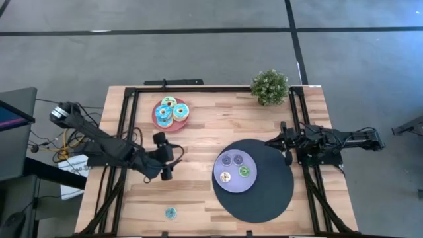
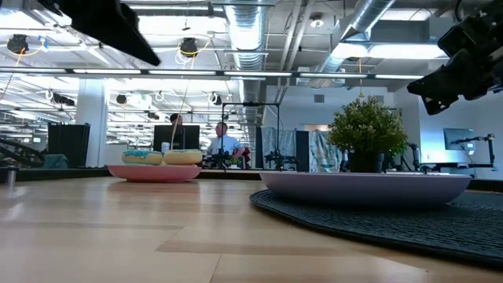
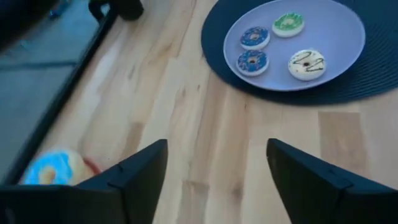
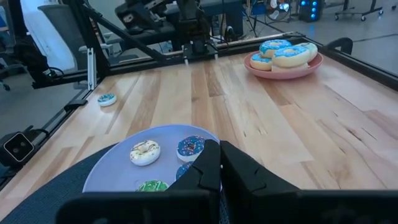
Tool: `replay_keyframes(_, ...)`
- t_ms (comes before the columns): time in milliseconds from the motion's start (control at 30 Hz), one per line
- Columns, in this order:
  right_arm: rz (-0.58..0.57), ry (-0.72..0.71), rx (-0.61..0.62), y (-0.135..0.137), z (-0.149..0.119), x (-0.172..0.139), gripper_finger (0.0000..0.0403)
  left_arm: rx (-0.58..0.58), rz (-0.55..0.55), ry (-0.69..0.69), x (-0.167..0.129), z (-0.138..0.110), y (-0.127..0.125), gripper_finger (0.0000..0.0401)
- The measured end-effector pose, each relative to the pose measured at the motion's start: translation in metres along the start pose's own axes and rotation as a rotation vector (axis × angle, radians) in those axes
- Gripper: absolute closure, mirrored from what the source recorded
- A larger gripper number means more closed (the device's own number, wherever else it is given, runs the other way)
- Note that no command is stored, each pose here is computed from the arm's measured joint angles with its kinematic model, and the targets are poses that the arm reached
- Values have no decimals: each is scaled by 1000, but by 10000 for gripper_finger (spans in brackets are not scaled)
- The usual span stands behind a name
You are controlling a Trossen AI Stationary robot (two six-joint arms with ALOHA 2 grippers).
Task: Pick & Place donuts
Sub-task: Put the small blue donut on the purple plate
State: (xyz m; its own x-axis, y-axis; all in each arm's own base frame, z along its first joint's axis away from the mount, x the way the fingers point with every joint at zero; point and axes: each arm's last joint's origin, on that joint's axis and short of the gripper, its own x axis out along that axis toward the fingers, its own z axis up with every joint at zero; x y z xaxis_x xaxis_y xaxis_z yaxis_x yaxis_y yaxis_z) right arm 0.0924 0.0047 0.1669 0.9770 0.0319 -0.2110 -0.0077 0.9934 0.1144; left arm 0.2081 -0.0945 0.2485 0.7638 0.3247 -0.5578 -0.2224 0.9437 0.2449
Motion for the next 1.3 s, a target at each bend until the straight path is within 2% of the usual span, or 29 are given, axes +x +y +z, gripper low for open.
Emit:
replay_keyframes(133,0,0,0,0,0,0,403,122,30,-17,7,9,-8,111)
replay_keyframes(300,0,-1,0,0,0,0,403,157,17,-15,3,32,-28,106)
replay_keyframes(467,-1,-1,0,0,0,0,403,172,16,87,-4,55,-57,106)
replay_keyframes(533,-1,-1,0,0,0,0,403,105,41,141,-5,63,-69,106)
replay_keyframes(700,-1,-1,0,0,0,0,403,-200,75,356,-2,75,-92,106)
replay_keyframes(833,-1,-1,0,0,0,0,403,-459,104,524,2,75,-110,106)
replay_keyframes(967,-1,-1,0,0,0,0,403,-643,121,637,6,65,-130,106)
replay_keyframes(1167,-1,-1,0,0,0,0,403,-803,202,757,7,39,-161,106)
replay_keyframes(1300,-1,0,0,0,0,0,403,-845,270,844,12,20,-180,106)
